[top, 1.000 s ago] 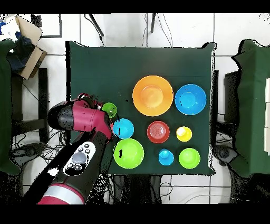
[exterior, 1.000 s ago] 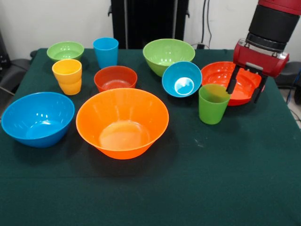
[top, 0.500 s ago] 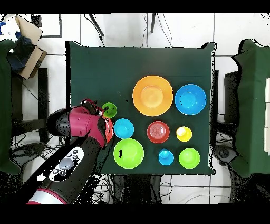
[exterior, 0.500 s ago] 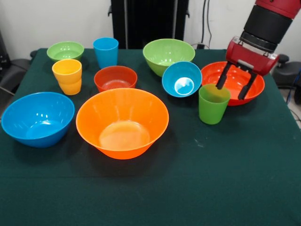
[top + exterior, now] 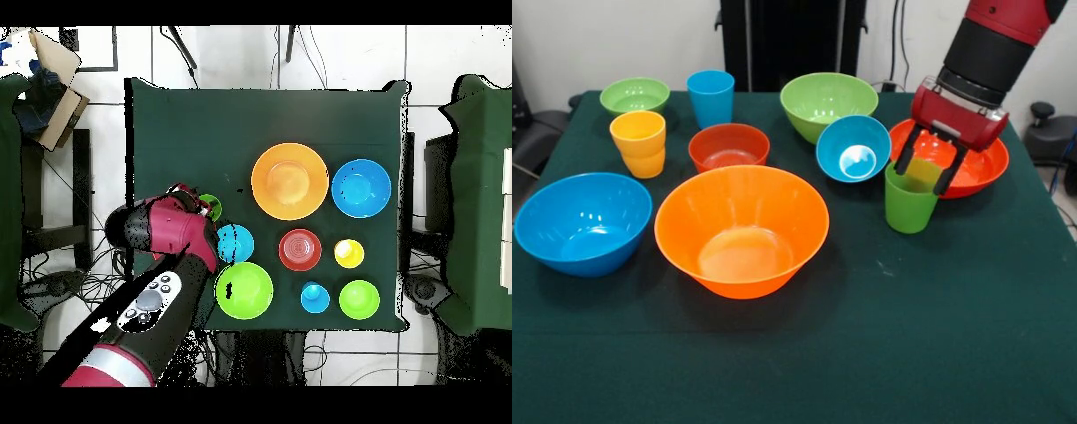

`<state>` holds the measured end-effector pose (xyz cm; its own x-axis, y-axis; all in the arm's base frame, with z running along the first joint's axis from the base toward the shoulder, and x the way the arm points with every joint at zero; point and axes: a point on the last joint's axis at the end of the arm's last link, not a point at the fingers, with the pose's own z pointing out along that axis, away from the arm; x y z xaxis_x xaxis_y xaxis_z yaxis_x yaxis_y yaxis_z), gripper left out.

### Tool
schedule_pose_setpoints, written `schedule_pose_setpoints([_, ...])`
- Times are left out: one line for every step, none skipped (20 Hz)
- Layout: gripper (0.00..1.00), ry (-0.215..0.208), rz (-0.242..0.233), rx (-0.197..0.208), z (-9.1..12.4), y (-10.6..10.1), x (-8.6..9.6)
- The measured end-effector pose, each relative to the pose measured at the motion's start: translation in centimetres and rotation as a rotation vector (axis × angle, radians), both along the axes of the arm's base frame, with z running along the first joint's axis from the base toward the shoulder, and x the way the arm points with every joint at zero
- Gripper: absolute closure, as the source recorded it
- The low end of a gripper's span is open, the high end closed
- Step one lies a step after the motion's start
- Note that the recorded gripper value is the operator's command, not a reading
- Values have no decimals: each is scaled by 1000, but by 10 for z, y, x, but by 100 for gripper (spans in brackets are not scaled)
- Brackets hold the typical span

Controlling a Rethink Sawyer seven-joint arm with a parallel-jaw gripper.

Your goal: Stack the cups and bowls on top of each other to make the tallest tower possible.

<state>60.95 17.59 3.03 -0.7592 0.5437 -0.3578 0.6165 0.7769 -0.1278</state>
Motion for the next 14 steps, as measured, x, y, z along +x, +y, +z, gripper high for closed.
schedule_pose_setpoints([0, -3, -8, 6, -1, -3, 1])
schedule_pose_setpoints([0, -9, -18, 15, -2, -8, 3])
schedule_pose_setpoints([0, -15, -28, 25, -4, -12, 5])
schedule_pose_setpoints([0, -26, -40, 36, -5, -17, 6])
schedule_pose_setpoints([0, -29, -43, 39, -6, -19, 7])
schedule_pose_setpoints([0, -39, -54, 50, -7, -23, 8])
schedule_pose_setpoints([0, -45, -61, 59, -8, -25, 9])
schedule_pose_setpoints([0, -47, -67, 67, -8, -25, 9])
schedule_pose_setpoints([0, -49, -72, 75, -8, -26, 9])
schedule_pose_setpoints([0, -49, -82, 89, -9, -27, 9])
schedule_pose_setpoints([0, -47, -90, 103, -10, -28, 9])
schedule_pose_setpoints([0, -44, -97, 114, -11, -28, 8])
schedule_pose_setpoints([0, -42, -100, 120, -11, -27, 7])
schedule_pose_setpoints([0, -36, -106, 132, -12, -26, 6])
